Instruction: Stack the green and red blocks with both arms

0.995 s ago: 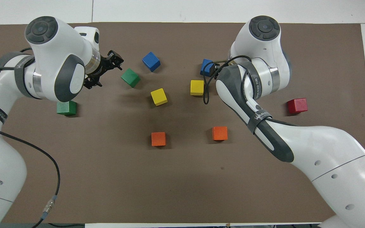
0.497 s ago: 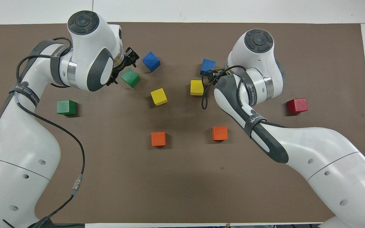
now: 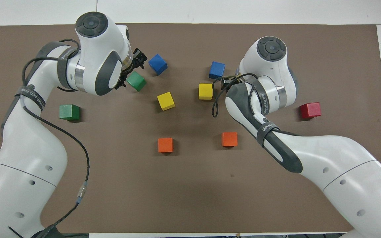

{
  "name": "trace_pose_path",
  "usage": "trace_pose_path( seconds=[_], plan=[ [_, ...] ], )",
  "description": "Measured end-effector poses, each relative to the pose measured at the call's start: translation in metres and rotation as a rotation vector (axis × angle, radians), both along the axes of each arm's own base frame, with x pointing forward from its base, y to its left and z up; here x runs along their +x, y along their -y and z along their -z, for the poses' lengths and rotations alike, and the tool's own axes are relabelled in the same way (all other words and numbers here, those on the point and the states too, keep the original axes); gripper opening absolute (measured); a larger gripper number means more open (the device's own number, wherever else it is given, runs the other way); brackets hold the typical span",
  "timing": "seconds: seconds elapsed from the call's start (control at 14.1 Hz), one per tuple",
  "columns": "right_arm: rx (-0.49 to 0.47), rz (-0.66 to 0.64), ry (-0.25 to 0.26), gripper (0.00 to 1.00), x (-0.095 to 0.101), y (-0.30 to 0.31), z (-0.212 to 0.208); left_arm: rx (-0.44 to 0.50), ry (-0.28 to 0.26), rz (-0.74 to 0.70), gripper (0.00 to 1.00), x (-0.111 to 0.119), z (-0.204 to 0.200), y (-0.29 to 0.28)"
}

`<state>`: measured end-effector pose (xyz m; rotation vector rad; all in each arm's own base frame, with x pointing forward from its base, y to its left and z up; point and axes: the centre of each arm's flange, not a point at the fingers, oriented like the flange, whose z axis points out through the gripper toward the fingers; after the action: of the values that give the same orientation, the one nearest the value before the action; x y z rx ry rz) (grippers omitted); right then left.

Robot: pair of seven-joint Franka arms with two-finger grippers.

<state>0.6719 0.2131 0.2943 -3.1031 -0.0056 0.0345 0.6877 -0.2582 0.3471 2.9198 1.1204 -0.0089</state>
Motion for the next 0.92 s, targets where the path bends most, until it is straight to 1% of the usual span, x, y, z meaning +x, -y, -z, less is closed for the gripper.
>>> trace_pose_path(
  seconds=[0.07,0.14,0.36,0.5,0.57,0.78,0.92],
  plan=[
    [0.0,0.001,0.0,0.58,0.0,0.001,-0.001,0.002,0.014,0.003,1.0,0.001,0.003,0.001],
    [-0.001,0.002,-0.001,0.55,0.0,0.001,-0.001,0.012,0.025,0.008,1.0,0.002,0.005,0.0],
    [-0.008,0.005,-0.008,0.55,0.001,0.004,-0.011,0.034,0.036,0.018,1.0,0.002,0.017,-0.003],
    [-0.011,0.014,-0.004,0.55,0.007,0.009,-0.034,0.034,0.033,0.021,1.0,0.0,0.024,-0.002],
    [-0.01,0.025,0.007,0.55,0.012,0.015,-0.05,0.034,0.031,0.024,1.0,-0.001,0.026,-0.001],
    [-0.007,0.061,0.053,0.55,0.024,0.058,-0.093,0.033,0.03,0.026,1.0,-0.003,0.029,0.0],
    [-0.017,0.046,0.048,0.55,0.024,0.093,-0.112,0.032,0.032,0.028,1.0,-0.004,0.036,0.001]
  ],
)
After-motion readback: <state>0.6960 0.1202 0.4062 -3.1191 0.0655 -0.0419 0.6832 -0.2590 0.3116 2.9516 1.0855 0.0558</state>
